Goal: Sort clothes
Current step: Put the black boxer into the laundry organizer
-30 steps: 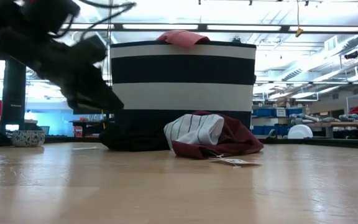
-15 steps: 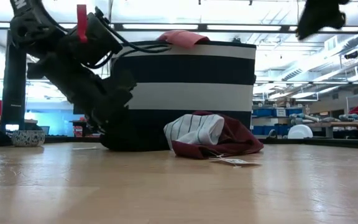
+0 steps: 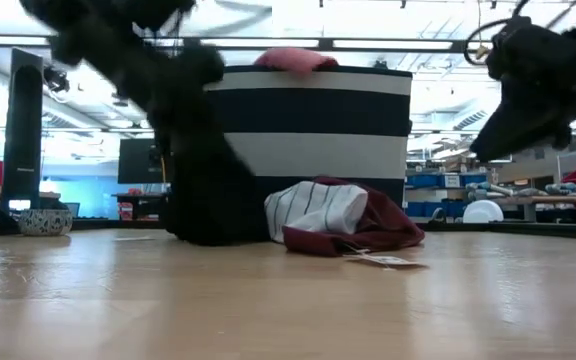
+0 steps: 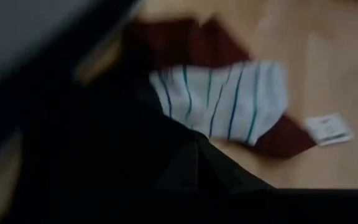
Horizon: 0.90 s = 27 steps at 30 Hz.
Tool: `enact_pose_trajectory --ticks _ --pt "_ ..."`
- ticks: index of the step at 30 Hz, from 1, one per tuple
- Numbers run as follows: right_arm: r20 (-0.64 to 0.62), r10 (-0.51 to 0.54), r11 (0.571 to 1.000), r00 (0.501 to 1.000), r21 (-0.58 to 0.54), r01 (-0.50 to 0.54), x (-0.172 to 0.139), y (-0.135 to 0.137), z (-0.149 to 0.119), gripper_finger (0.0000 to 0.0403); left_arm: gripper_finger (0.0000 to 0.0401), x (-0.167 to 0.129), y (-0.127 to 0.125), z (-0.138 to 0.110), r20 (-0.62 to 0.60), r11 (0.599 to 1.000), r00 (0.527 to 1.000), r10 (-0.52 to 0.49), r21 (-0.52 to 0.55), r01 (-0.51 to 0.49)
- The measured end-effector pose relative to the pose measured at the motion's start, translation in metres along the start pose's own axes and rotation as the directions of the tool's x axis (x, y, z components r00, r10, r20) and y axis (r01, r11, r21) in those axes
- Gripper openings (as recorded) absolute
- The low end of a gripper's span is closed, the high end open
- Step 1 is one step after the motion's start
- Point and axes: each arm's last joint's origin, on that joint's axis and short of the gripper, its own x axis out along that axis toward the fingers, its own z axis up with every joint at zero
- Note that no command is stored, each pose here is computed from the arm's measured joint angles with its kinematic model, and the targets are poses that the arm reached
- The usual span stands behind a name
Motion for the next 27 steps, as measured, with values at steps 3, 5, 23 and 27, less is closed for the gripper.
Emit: enact_pose_trajectory --ticks 3,5,23,27 --pt "0.083 0.106 0.994 0.991 0.01 -0.107 0.01 0.0 -0.014 0.0134 0.0001 -0.022 -0.008 0.024 0.051 0.999 0.999 -0.003 0.051 0.001" --pt "0.117 0.158 0.987 0.981 -0.003 -0.159 0.014 -0.003 -0.022 0.0134 0.0001 -0.036 -0.015 0.043 0.093 0.995 0.996 -0.003 0.097 -0.006" --pt "0.163 0.207 0.977 0.965 0.009 -0.211 0.023 -0.011 -0.034 0.0134 0.0 -0.096 0.005 0.202 0.547 0.858 0.783 0.295 0.208 -0.469" --pt "0.165 0.205 0.978 0.965 0.002 -0.209 0.024 -0.011 -0.034 0.0134 0.0 -0.105 0.025 0.225 0.597 0.799 0.701 0.39 0.158 -0.58"
